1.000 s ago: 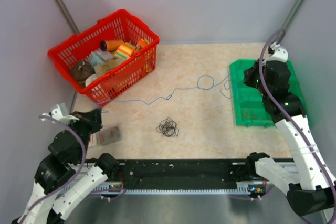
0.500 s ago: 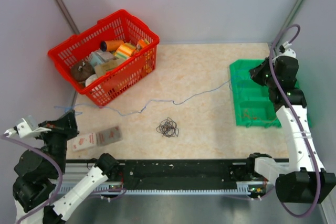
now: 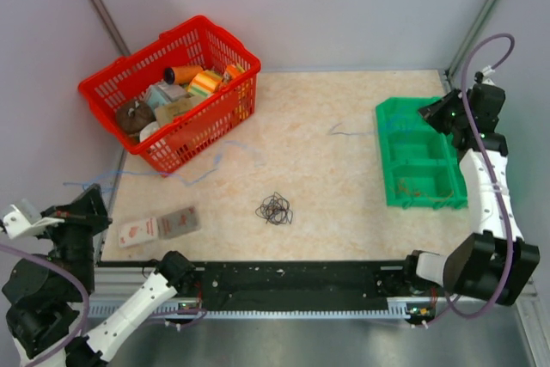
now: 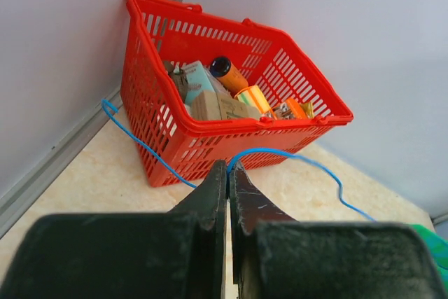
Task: Untangle the cables
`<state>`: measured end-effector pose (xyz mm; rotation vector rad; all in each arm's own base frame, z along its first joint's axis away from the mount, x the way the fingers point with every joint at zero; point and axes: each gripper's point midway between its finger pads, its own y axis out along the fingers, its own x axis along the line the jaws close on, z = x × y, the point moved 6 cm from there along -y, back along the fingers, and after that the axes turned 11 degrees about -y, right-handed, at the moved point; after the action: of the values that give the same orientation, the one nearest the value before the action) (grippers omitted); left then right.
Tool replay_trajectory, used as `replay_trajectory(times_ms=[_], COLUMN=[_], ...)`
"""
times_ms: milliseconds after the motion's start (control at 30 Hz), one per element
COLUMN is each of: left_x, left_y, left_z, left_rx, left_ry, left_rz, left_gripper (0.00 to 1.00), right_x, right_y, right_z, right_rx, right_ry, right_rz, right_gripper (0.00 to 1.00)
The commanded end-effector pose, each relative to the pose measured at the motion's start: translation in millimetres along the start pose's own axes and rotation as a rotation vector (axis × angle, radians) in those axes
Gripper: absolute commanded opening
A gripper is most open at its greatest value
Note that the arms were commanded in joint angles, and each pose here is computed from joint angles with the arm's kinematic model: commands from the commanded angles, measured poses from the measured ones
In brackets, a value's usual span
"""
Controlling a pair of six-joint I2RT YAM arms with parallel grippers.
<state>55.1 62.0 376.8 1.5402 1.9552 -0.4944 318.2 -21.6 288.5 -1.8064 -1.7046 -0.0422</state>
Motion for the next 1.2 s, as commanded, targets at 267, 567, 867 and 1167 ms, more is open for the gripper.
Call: replay_trajectory(times_ms=[267, 567, 867, 1167], left_x=[-11.4, -50.6, -63.6, -66.0], left_y=[6.0, 25.1, 28.7, 32.4], left_z=[6.0, 55.2, 50.1, 62.0], left_rx=[0.012, 0.172, 0.174, 0.194], left_ry=[0.02, -0.007, 0.032, 0.042], left_rz=[0.049, 0.17, 0.21, 0.224], left_gripper=[0.0, 0.0, 0.0, 0.0], right_x=[38.8, 34.2, -4.8, -40.3], right_y=[3.6, -9.6, -5.9, 16.4], right_z=[-22.2, -41.4, -39.1, -26.8], right_rx=[-0.05, -0.106, -0.094, -0.058], right_ry=[-0.053, -0.087, -0.143, -0.192], right_rz=[-0.191, -0.016, 0.276, 0.478], right_gripper=[0.0, 0.0, 0.0, 0.0])
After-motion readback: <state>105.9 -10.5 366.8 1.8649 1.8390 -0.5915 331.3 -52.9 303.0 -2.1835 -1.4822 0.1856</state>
